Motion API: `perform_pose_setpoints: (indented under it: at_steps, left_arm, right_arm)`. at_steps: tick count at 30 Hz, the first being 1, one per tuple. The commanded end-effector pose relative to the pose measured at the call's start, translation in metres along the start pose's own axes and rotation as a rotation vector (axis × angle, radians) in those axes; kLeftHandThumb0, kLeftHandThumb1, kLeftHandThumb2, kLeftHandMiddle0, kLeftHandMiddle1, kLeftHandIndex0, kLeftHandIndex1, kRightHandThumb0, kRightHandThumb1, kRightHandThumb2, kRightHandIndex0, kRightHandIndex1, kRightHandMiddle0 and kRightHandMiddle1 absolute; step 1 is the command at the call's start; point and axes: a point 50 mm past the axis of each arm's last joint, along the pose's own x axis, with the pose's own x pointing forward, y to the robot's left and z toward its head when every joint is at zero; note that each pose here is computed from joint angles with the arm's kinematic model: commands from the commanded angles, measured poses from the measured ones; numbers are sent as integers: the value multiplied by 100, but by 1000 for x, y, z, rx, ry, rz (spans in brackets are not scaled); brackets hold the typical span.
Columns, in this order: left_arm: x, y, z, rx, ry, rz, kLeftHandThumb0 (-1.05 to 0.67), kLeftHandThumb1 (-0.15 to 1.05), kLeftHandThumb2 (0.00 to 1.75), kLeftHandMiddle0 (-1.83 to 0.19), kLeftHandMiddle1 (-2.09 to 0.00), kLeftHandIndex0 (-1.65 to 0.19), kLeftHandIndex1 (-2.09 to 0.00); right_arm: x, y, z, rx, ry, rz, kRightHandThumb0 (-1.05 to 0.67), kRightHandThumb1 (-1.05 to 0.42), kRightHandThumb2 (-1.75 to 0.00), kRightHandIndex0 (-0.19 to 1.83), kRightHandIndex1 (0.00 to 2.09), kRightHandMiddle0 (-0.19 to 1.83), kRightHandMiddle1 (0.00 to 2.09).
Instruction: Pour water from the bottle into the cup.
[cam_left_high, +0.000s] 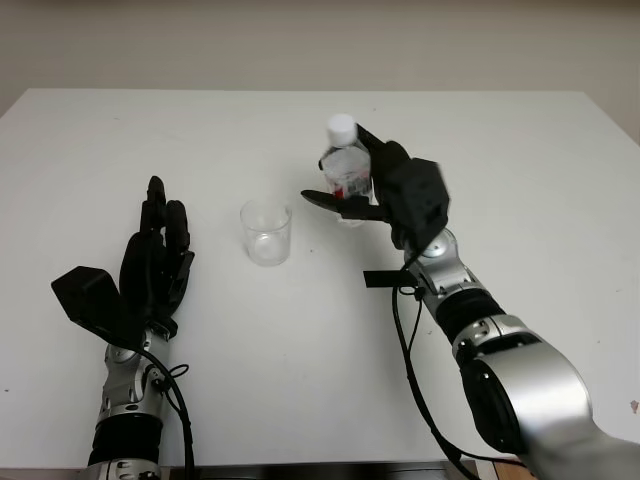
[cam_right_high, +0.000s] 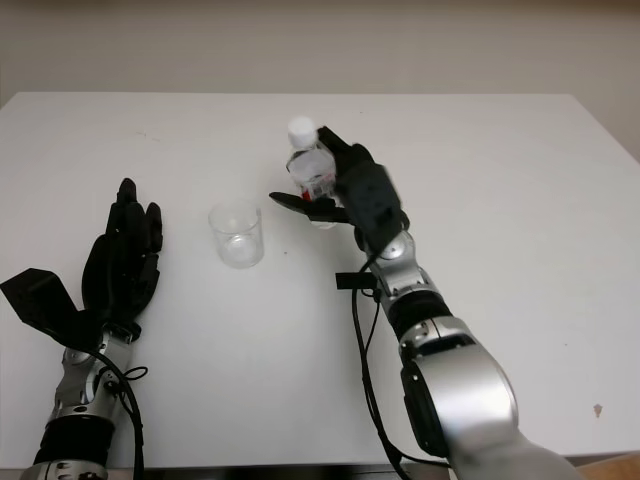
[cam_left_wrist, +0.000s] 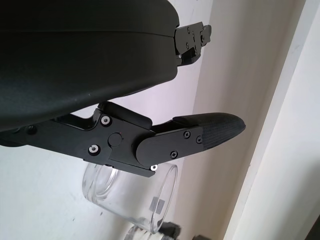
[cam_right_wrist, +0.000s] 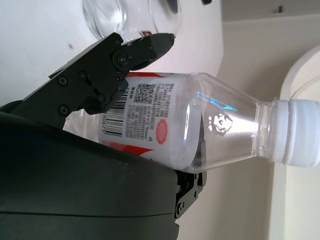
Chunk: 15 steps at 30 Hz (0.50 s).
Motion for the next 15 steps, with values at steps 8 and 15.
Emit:
perform_pose_setpoints:
  at_steps: [8,15]
  left_arm:
    - [-13,1,-20,-18,91,12,-69,105,60,16,-6,19,-4]
    - [-11,-1,-20,-26,90,2,-71,105,59,16,-6,19,-4]
  right_arm:
    - [-46,-13,3,116,31,-27,-21,-105,-20,100,209,75,209]
    - [-65,-13,8,144,36,-24,-23,-105,-23,79,209,45,209]
